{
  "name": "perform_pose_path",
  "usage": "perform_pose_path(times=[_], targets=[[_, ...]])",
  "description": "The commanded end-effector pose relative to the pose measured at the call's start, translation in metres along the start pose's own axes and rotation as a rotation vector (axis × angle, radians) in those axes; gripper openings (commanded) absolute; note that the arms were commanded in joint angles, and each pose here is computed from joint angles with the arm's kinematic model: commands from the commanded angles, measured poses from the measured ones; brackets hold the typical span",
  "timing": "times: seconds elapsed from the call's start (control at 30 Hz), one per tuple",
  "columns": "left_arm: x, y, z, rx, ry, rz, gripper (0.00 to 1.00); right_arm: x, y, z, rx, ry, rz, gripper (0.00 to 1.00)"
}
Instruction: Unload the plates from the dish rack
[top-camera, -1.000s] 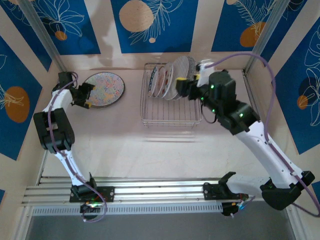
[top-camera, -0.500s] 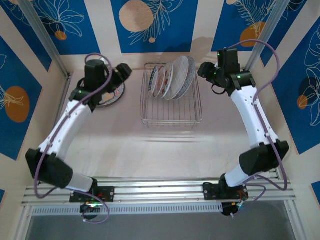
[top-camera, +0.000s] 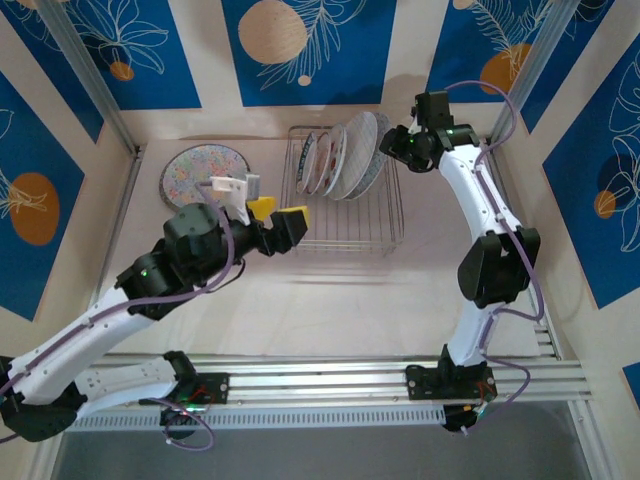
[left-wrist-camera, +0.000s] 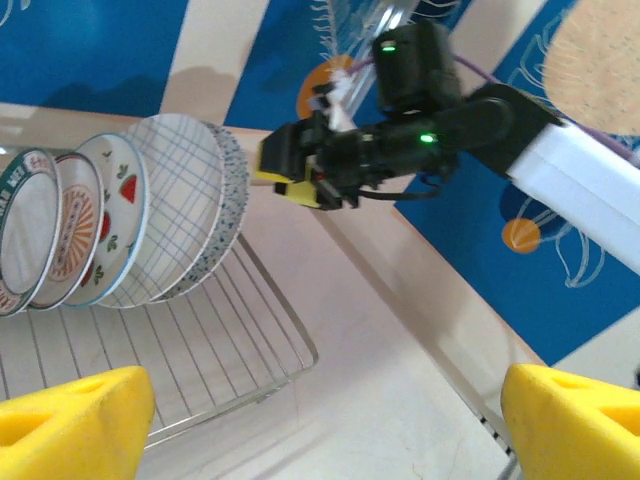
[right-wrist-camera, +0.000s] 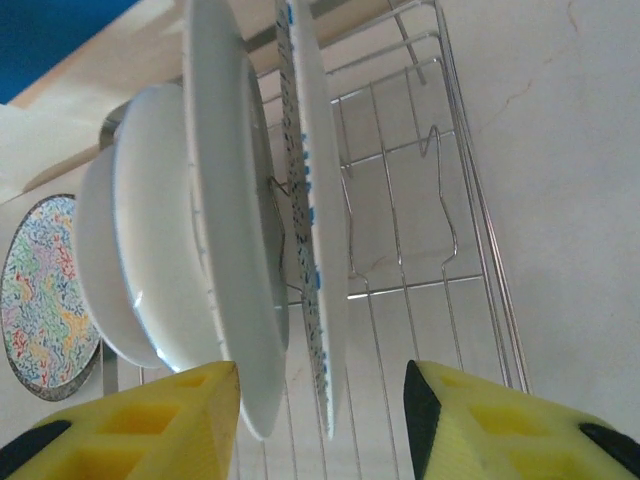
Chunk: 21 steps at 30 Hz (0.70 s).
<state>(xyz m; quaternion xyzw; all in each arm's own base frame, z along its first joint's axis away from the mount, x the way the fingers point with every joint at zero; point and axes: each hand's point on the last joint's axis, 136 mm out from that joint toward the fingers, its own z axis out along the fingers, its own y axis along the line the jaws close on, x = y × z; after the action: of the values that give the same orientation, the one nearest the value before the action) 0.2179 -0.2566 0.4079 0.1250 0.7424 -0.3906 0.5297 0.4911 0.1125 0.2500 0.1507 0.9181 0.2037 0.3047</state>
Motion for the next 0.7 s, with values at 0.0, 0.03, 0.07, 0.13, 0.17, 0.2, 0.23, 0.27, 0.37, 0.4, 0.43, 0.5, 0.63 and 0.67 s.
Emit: perform_pose_path(times=[0.0, 0.03, 0.07, 0.13, 0.17, 0.2, 0.23, 0.27, 0.37, 0.4, 0.43, 0.5, 0.63, 0.67], targets=[[0.002, -0.006, -0.009, -0.001, -0.016, 0.122, 0.89, -0.015, 0.011, -0.001, -0.057, -0.025, -0.026, 0.47], [0.003, -0.006, -0.01, -0.004, -0.01, 0.125, 0.89, -0.015, 0.012, 0.003, -0.069, -0.019, -0.026, 0.45], [0.005, -0.008, -0.011, -0.002, -0.005, 0.127, 0.89, -0.015, 0.012, 0.007, -0.078, -0.012, -0.021, 0.44], [0.007, -0.008, -0.011, -0.008, 0.001, 0.125, 0.89, -0.014, 0.011, 0.015, -0.076, 0.003, -0.018, 0.41], [0.007, -0.009, -0.011, -0.006, 0.0, 0.121, 0.89, -0.012, 0.009, 0.019, -0.07, 0.012, -0.014, 0.39], [0.008, -0.01, -0.011, -0.004, 0.002, 0.119, 0.89, -0.012, 0.008, 0.021, -0.063, 0.015, -0.012, 0.38], [0.007, -0.01, -0.011, -0.003, -0.002, 0.116, 0.89, -0.011, 0.006, 0.024, -0.056, 0.021, -0.008, 0.37], [0.007, -0.011, -0.011, 0.001, -0.001, 0.116, 0.89, -0.01, 0.004, 0.027, -0.053, 0.025, -0.007, 0.37], [0.005, -0.013, -0.011, 0.003, -0.006, 0.122, 0.9, -0.01, 0.002, 0.033, -0.056, 0.034, -0.003, 0.35], [0.004, -0.013, -0.011, 0.005, -0.01, 0.124, 0.9, -0.011, 0.002, 0.034, -0.059, 0.034, -0.005, 0.35], [0.003, -0.014, -0.01, 0.006, -0.011, 0.127, 0.9, -0.01, 0.003, 0.035, -0.064, 0.036, -0.008, 0.34], [0.001, -0.016, -0.009, 0.01, -0.011, 0.132, 0.9, -0.011, 0.004, 0.037, -0.069, 0.04, -0.008, 0.32], [-0.004, -0.018, -0.011, 0.013, -0.02, 0.14, 0.9, -0.01, 0.004, 0.044, -0.075, 0.052, -0.007, 0.3], [-0.005, -0.018, -0.011, 0.008, -0.022, 0.143, 0.9, -0.01, 0.004, 0.045, -0.076, 0.053, -0.007, 0.3]])
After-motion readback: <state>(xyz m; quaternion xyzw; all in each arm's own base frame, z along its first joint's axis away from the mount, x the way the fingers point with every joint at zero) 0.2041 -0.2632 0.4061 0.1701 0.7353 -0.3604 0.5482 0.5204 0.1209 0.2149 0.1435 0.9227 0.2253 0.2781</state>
